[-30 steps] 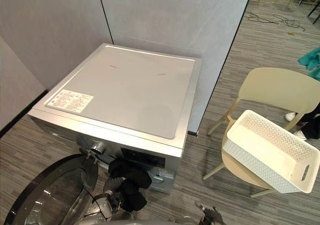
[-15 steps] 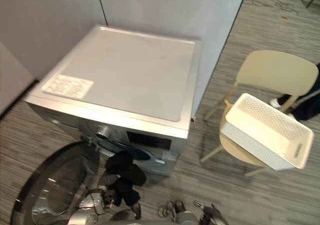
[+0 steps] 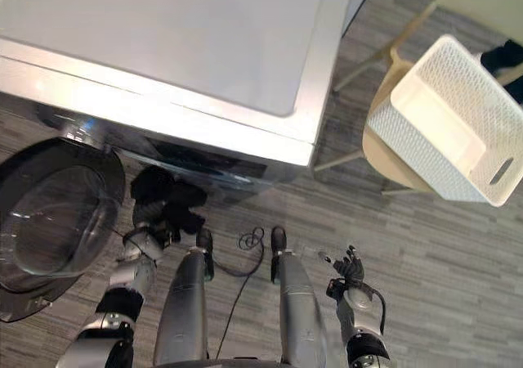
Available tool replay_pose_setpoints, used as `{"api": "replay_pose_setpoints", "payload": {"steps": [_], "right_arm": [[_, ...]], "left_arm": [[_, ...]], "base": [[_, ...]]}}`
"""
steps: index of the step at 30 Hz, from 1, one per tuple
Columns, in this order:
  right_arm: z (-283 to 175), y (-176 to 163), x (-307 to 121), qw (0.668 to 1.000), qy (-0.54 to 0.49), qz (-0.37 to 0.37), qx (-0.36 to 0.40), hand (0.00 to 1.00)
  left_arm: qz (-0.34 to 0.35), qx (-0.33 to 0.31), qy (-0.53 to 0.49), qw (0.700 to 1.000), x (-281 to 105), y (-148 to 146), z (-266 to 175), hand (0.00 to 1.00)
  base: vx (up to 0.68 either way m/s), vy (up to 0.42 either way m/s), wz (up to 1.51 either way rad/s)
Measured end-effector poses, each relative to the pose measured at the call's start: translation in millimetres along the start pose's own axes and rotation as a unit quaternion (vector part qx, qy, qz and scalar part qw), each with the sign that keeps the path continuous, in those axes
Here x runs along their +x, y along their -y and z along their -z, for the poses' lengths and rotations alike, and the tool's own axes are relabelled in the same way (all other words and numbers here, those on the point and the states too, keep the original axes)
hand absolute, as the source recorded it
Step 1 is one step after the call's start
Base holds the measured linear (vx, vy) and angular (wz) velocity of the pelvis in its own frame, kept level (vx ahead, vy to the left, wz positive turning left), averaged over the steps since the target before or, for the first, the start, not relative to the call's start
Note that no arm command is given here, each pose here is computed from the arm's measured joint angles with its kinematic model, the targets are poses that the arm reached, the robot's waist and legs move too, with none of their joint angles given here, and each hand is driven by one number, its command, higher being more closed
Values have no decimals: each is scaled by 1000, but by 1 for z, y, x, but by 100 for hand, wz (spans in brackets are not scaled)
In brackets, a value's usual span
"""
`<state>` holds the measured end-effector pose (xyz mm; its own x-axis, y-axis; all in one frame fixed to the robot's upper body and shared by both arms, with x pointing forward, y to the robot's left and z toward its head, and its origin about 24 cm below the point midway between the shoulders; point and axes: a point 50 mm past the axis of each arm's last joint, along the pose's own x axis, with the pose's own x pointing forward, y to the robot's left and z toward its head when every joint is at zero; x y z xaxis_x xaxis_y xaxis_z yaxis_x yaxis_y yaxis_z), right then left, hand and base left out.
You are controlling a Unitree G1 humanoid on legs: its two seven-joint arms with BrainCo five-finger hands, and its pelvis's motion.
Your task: Pick up the laundry basket with both hands and put the clothes into the washing machine.
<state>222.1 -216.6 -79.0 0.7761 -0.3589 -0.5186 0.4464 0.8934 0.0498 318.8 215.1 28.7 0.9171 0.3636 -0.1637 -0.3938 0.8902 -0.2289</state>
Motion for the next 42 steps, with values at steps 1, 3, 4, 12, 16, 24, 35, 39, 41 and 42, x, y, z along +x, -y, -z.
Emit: {"api": "replay_pose_setpoints", "payload": {"steps": [1, 3, 4, 12, 16, 24, 35, 39, 41, 42], "right_arm": [[-4, -3, 0, 1000, 10, 0, 10, 0], [-10, -8, -2, 999, 25, 2, 24, 0], [-11, -8, -3, 999, 27, 5, 25, 0], [-21, -10, -7, 996, 62, 1, 65, 0], [-6, -7, -14, 997, 49, -1, 64, 0], [7, 21, -20, 997, 32, 27, 66, 0], [-1, 32, -17, 997, 66, 28, 42, 0], [9, 28, -17, 998, 45, 23, 42, 0], [10, 27, -15, 998, 40, 24, 51, 0], [10, 26, -15, 998, 39, 24, 53, 0]], "left_arm": [[2, -8, 24, 1000, 7, 5, -17, 100], [7, -18, 78, 997, 20, 14, -58, 100], [12, -24, 97, 995, 24, 19, -73, 100], [61, -46, 307, 949, 22, 55, -231, 100], [75, 10, 335, 939, 17, 61, -247, 100], [76, 211, 383, 896, 14, 82, -268, 100], [-156, 471, 571, 654, -16, 73, -322, 100], [-232, 600, 556, 526, -16, 68, -336, 100], [-240, 629, 536, 510, -12, 64, -338, 100], [-242, 642, 525, 504, -10, 62, -338, 100]], "base": [[-40, -16, -48], [-7, -14, -37], [40, -7, -5], [73, 21, -8], [40, 20, -8], [-5, 3, 2], [3, 11, 4], [27, 20, -2], [27, 22, -9], [22, 21, -12]]}}
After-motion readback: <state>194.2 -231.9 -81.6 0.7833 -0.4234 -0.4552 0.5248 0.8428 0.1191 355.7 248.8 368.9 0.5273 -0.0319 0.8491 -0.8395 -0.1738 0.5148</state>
